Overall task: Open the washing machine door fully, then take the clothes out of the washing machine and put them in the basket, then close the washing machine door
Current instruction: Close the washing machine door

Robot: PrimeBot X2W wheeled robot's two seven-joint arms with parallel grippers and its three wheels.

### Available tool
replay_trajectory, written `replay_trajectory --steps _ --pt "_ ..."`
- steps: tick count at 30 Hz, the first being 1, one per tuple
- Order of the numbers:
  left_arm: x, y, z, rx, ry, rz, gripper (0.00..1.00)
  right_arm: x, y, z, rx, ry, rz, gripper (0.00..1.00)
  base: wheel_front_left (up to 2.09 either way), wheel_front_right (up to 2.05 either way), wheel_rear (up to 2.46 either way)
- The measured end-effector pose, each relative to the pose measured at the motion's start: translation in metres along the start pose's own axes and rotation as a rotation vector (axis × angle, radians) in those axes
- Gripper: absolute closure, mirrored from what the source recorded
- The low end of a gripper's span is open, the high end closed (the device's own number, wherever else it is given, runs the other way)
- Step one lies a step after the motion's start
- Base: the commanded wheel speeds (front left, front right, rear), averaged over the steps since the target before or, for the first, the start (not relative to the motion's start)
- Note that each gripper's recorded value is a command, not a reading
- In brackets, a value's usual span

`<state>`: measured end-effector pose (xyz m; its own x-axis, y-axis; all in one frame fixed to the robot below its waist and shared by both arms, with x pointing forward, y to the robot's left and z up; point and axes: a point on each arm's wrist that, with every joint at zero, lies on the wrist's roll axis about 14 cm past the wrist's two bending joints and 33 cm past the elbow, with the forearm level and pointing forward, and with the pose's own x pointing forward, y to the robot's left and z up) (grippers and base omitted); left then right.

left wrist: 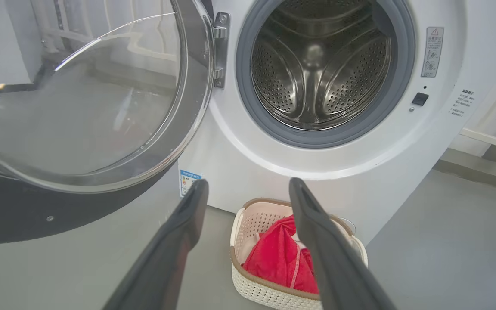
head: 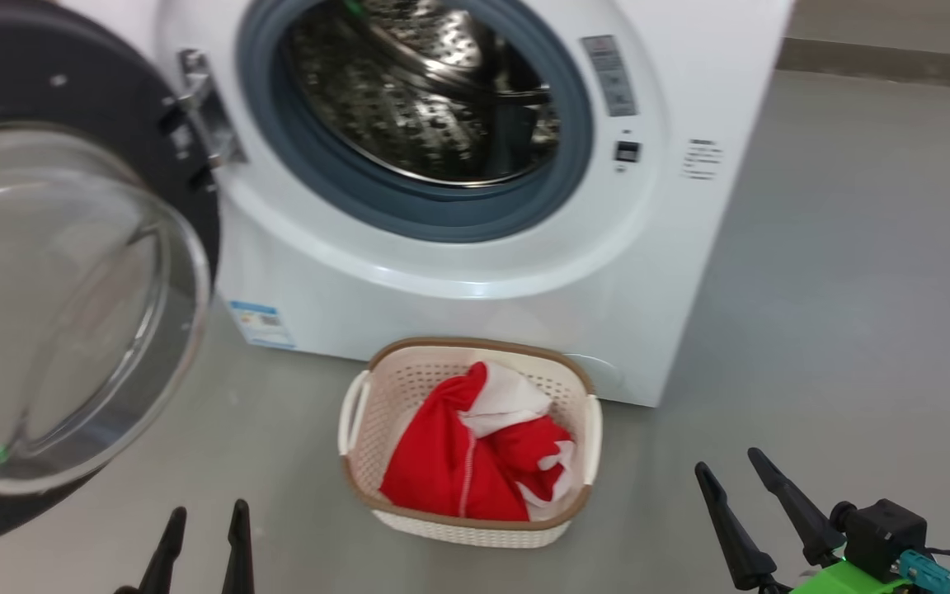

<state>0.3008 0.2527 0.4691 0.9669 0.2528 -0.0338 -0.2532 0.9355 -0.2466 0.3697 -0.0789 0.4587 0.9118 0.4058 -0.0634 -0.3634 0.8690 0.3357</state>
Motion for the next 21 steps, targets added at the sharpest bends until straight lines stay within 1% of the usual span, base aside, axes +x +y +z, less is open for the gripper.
replay_trajectory --steps 9,18,21 --pt "-0.035 0.041 0.0 -0.027 -0.005 0.156 0.0 0.024 0.045 -0.015 -0.011 0.057 0.157 0.0 0.0 0.0 0.0" --pt "-0.066 0.073 0.005 -0.055 -0.037 0.293 0.0 0.037 0.086 -0.029 -0.023 0.107 0.291 0.0 0.0 0.0 0.0" --pt "-0.083 0.085 0.004 -0.078 -0.041 0.359 0.0 0.042 0.108 -0.031 -0.026 0.116 0.36 0.0 0.0 0.0 0.0"
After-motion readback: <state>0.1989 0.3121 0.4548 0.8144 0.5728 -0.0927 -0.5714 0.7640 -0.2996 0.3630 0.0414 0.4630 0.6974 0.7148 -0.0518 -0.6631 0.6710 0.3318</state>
